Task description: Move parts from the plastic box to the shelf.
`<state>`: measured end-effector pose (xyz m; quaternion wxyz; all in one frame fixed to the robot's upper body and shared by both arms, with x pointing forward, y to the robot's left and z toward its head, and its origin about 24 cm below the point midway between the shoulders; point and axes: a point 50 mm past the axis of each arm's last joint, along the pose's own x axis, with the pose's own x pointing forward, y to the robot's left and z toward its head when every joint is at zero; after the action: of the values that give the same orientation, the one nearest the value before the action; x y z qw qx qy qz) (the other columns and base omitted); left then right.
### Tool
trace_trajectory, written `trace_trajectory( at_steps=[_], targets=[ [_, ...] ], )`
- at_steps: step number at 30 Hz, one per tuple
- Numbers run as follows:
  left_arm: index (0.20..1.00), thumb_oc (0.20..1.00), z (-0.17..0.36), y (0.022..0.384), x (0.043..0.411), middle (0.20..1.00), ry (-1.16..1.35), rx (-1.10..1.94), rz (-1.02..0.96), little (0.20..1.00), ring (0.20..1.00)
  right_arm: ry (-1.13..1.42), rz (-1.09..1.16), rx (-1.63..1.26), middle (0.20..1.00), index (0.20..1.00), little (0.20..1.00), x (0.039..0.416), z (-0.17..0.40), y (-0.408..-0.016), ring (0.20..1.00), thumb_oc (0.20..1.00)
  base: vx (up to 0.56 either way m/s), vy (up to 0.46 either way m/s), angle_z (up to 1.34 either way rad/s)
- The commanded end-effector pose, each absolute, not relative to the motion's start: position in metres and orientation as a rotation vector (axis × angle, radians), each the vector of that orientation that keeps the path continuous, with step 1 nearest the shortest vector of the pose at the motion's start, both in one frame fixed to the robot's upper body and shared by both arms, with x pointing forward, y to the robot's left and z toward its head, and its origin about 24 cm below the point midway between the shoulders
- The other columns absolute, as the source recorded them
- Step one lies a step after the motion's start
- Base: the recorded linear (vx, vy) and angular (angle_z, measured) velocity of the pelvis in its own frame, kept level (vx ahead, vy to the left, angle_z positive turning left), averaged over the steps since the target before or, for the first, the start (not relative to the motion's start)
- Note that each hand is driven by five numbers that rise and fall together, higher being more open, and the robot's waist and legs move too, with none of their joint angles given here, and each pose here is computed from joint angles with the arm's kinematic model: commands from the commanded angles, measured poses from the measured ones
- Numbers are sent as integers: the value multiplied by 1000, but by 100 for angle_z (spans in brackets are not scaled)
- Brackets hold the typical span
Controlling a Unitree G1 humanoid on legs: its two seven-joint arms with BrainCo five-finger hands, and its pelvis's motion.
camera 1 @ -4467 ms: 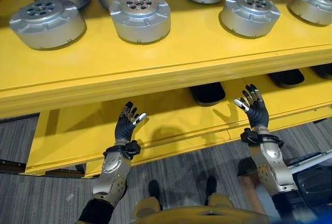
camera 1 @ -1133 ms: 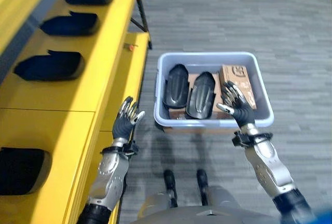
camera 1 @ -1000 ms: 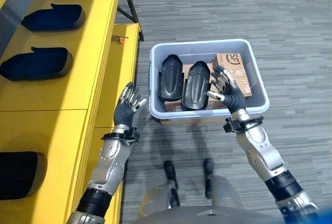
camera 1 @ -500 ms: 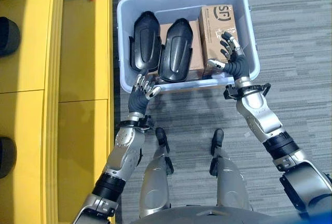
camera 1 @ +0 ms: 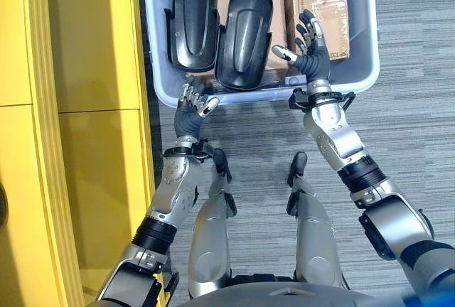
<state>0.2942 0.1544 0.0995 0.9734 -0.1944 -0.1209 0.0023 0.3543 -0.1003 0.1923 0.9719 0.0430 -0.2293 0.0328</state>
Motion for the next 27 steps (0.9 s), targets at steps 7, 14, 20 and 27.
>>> trace_trajectory(
  at_steps=[7, 14, 20, 27],
  targets=[
    [1000, 1000, 128, 162, 287, 1000, -409, -364, 15, 1000, 1000, -575, 21, 168, 1000, 1000, 1000, 357, 220, -104, 1000, 1000, -3, 10, 6],
    [1000, 1000, 152, 172, 275, 1000, -542, -387, 28, 1000, 1000, -576, -48, 162, 1000, 1000, 1000, 364, 225, -116, 1000, 1000, -24, 19, 4],
    [1000, 1000, 170, 175, 269, 1000, -634, -414, 23, 1000, 1000, -576, -69, 163, 1000, 1000, 1000, 367, 228, -121, 1000, 1000, -3, 16, 3],
    [1000, 1000, 191, 168, 267, 1000, -731, -478, -13, 1000, 1000, -555, -92, 174, 1000, 1000, 1000, 373, 228, -123, 1000, 1000, 22, 14, 2]
  ],
)
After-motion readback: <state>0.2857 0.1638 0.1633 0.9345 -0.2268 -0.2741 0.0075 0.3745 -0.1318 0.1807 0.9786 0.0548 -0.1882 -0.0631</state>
